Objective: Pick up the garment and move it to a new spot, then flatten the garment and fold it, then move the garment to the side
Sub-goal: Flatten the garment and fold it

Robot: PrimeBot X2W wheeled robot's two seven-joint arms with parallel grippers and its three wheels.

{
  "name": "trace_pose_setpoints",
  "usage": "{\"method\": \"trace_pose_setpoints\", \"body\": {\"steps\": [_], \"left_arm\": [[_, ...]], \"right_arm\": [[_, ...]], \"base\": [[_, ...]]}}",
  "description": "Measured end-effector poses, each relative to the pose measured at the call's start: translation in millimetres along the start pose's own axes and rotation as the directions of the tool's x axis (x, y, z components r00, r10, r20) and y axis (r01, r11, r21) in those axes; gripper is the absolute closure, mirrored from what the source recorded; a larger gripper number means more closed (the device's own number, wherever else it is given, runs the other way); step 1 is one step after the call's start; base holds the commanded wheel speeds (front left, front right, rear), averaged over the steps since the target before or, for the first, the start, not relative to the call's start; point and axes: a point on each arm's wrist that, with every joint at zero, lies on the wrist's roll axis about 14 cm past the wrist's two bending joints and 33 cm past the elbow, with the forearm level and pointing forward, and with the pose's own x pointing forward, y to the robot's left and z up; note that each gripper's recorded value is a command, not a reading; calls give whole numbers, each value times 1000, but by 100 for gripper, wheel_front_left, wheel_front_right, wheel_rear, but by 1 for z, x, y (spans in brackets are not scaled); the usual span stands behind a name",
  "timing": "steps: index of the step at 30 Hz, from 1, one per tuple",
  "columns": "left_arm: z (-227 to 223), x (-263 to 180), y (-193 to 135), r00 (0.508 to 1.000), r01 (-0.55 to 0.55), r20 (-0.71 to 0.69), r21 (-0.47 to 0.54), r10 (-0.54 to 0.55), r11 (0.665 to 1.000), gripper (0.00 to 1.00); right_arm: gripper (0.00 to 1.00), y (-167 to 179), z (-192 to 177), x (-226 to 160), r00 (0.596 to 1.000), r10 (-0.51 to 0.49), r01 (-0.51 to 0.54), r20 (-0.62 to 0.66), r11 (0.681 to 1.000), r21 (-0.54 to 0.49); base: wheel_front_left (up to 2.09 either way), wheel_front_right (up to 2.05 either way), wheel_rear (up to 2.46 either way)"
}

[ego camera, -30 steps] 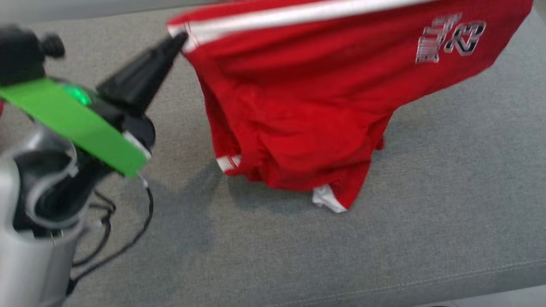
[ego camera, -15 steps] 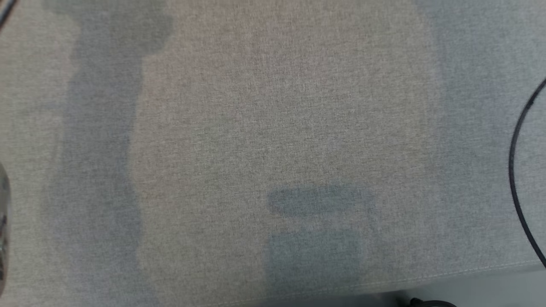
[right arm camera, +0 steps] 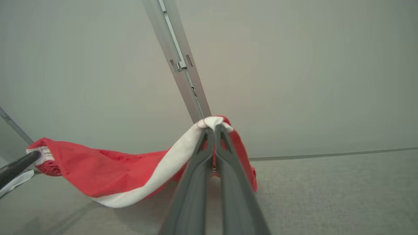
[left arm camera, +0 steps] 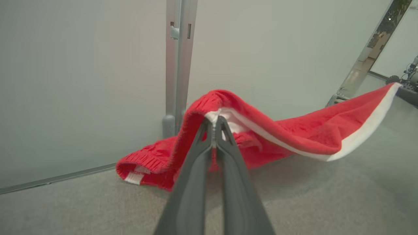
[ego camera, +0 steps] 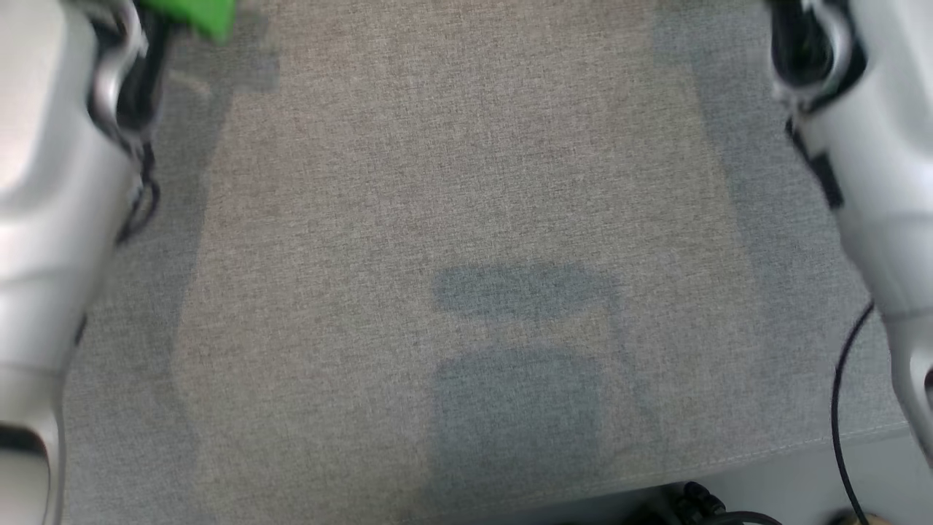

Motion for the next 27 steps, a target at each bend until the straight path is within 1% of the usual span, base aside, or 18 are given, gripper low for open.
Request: {"method": "trace_pose_setpoints", "body": {"steps": [3, 5, 9, 12, 13, 15, 18, 20, 22, 24, 27], "left_arm": [[-45, -32, -6, 994, 13, -104, -40, -17, 999, 100], [-63, -53, -14, 989, 22, -146, -78, -33, 997, 100], [-72, -91, -38, 979, 81, -182, -89, -96, 993, 100], [-82, -129, -61, 967, 95, -223, -139, -124, 986, 100], [-87, -157, -74, 961, 72, -252, -164, -112, 984, 100], [-89, -187, -84, 956, 32, -281, -186, -85, 982, 100], [-87, -230, -100, 948, -58, -317, -232, -19, 971, 100], [-83, -256, -108, 941, -120, -338, -247, 31, 962, 100], [-77, -280, -111, 929, -198, -355, -243, 103, 949, 100], [-67, -299, -124, 923, -253, -358, -292, 140, 923, 100], [-54, -316, -145, 927, -269, -347, -357, 140, 895, 100]], "right_arm": [[100, 0, -38, -35, 995, 10, -6, -96, 999, 48], [100, 3, -54, -60, 989, 20, -8, -146, 996, 87], [100, -1, -62, -111, 978, 15, 15, -208, 989, 145], [100, -2, -59, -151, 969, 10, 32, -246, 986, 166], [100, 1, -56, -178, 963, 9, 41, -269, 982, 182], [100, 2, -53, -207, 956, 1, 59, -294, 979, 194], [100, -3, -46, -254, 941, -30, 91, -338, 982, 167], [100, -5, -40, -283, 934, -57, 123, -352, 978, 168], [100, -2, -33, -311, 929, -73, 140, -363, 977, 163], [100, 0, -20, -330, 934, -90, 155, -347, 974, 164], [100, 8, 1, -344, 944, -92, 151, -316, 974, 168]], "base": [[0, 0, 0], [0, 0, 0], [0, 0, 0], [0, 0, 0], [0, 0, 0], [0, 0, 0], [0, 0, 0], [0, 0, 0], [0, 0, 0], [0, 0, 0], [0, 0, 0]]}}
